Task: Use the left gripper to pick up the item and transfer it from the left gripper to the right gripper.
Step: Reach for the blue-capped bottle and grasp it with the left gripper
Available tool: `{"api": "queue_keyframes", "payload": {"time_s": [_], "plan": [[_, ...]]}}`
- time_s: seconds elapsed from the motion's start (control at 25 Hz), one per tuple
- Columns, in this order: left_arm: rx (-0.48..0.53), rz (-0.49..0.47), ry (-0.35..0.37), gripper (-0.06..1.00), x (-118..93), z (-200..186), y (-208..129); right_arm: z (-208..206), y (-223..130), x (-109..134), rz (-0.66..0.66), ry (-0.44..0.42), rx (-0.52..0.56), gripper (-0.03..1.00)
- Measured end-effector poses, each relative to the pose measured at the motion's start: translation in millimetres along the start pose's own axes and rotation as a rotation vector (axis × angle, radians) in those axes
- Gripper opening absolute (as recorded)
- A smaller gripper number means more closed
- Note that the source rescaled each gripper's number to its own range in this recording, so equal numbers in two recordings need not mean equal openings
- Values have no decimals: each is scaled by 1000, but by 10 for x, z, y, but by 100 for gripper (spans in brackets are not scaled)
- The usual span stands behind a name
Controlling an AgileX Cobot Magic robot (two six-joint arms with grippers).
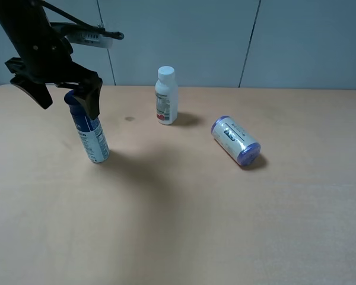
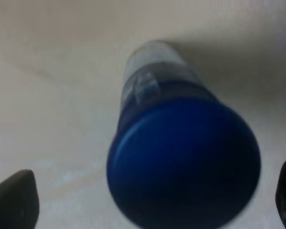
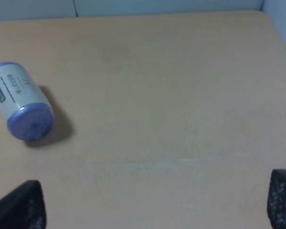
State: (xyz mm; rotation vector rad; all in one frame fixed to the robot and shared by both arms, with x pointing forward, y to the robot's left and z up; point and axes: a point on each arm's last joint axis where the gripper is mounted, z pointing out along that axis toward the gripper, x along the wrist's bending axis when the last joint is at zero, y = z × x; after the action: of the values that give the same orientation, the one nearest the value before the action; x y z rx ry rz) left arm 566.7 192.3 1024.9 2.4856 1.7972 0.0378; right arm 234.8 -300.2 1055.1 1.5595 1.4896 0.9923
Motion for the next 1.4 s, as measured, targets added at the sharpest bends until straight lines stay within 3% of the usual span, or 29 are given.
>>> {"api": "queue_keyframes", "payload": {"time_s": [0.64,0.76,0.88,1.0,1.12,1.4], "plan": [[4,40,11,100,-86,276,131,0,0,4,3,4,0,100],[4,40,12,96,-86,280,133,0,0,4,3,4,0,100],[-8,45,12,81,-86,280,144,0,0,4,3,4,0,100],[-12,46,12,52,-86,280,148,0,0,4,3,4,0,100],[-13,46,10,3,-87,280,149,0,0,5,3,5,0,100],[-13,48,11,0,-87,280,149,0,0,5,3,5,0,100]]}}
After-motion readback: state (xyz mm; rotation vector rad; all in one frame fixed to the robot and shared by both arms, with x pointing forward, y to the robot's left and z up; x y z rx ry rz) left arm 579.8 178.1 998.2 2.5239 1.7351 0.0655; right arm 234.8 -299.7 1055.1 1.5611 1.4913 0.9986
